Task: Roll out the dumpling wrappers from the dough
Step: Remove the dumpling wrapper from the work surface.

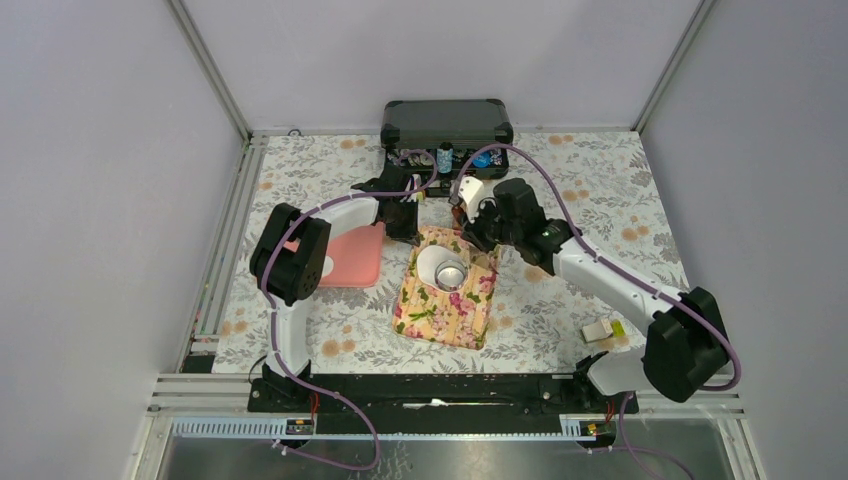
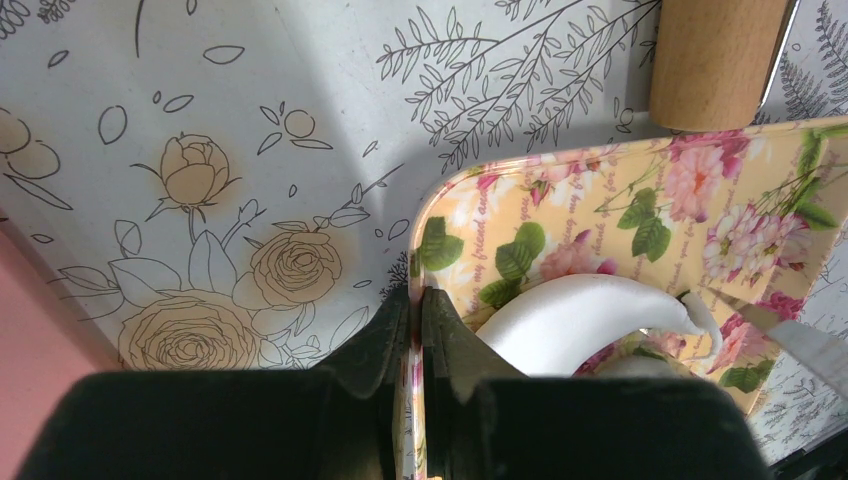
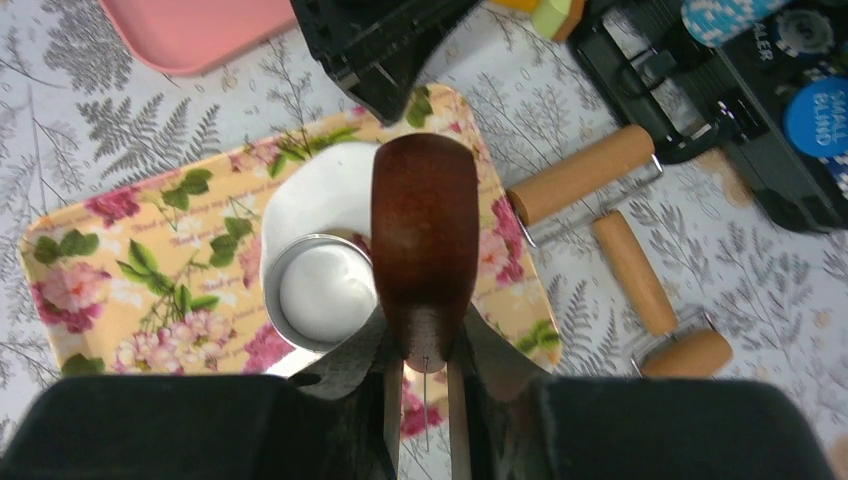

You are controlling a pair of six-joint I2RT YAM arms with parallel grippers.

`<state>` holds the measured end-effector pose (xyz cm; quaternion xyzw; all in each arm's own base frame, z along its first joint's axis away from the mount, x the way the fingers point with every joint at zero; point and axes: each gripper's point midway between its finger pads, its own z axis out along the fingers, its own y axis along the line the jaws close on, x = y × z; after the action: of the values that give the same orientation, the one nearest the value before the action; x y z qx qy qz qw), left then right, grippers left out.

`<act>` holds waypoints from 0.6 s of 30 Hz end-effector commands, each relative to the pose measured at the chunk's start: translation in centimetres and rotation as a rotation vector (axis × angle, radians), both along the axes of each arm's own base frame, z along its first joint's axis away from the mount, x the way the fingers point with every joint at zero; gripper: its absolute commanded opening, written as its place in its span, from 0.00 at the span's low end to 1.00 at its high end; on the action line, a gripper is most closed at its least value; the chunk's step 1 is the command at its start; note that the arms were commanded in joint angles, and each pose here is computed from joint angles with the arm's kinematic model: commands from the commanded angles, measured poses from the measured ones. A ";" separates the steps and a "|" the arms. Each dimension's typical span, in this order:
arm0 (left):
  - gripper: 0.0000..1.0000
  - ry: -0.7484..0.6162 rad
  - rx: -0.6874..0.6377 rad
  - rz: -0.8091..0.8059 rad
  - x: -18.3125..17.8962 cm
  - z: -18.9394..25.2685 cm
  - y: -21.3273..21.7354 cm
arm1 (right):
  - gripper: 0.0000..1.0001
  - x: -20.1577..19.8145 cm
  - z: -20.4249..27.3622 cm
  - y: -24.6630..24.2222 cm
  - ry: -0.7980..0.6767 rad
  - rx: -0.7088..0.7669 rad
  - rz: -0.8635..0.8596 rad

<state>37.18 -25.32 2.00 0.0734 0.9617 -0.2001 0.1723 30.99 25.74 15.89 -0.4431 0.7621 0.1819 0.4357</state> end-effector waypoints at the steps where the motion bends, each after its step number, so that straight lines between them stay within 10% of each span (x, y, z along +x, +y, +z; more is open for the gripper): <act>1: 0.00 0.049 0.058 -0.022 -1.8 -1.4 1.2 | 0.00 0.6 4.5 -1.8 -0.139 -0.026 -0.048; 18: 0.00 0.054 0.045 -0.039 -1.9 -1.3 1.0 | 0.00 -3.7 2.6 0.8 -0.006 0.102 0.135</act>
<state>37.16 -25.35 2.01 0.0771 0.9612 -0.2011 0.1724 27.50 25.02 18.08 -0.4671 0.7358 0.2149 0.4407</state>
